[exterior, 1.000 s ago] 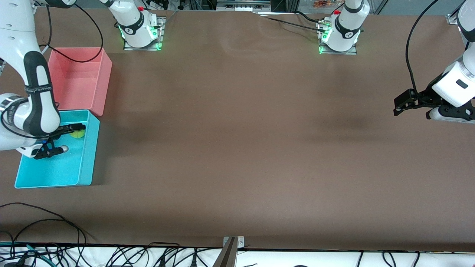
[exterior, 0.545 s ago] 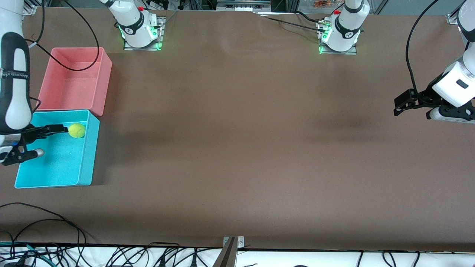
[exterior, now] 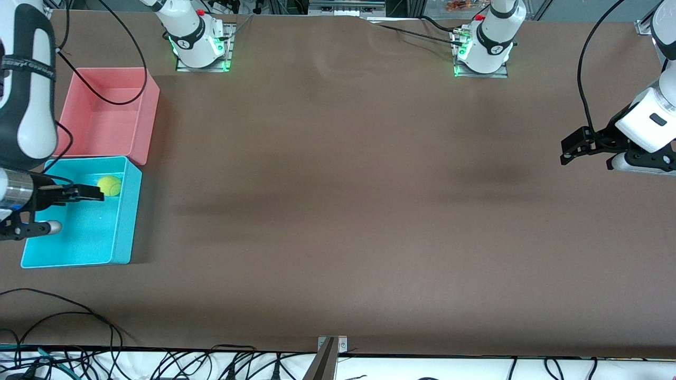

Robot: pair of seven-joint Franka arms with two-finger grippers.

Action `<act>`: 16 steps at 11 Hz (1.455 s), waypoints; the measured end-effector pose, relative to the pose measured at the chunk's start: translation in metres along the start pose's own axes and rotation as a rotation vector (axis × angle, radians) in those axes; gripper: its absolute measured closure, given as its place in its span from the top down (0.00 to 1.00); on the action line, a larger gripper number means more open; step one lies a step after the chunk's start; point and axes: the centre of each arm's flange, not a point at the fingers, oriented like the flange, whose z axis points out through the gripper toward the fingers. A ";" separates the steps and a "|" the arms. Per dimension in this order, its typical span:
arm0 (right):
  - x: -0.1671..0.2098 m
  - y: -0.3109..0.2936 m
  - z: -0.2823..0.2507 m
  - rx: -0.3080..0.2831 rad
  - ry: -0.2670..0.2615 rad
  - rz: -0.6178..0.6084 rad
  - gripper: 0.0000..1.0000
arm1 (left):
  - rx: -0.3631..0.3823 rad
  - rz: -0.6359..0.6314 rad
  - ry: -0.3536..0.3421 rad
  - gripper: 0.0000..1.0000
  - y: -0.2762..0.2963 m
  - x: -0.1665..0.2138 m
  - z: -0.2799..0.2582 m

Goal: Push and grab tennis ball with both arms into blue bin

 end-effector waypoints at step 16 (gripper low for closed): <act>-0.075 -0.020 -0.097 -0.018 0.077 -0.017 1.00 | 0.000 -0.011 0.000 1.00 -0.004 0.000 0.000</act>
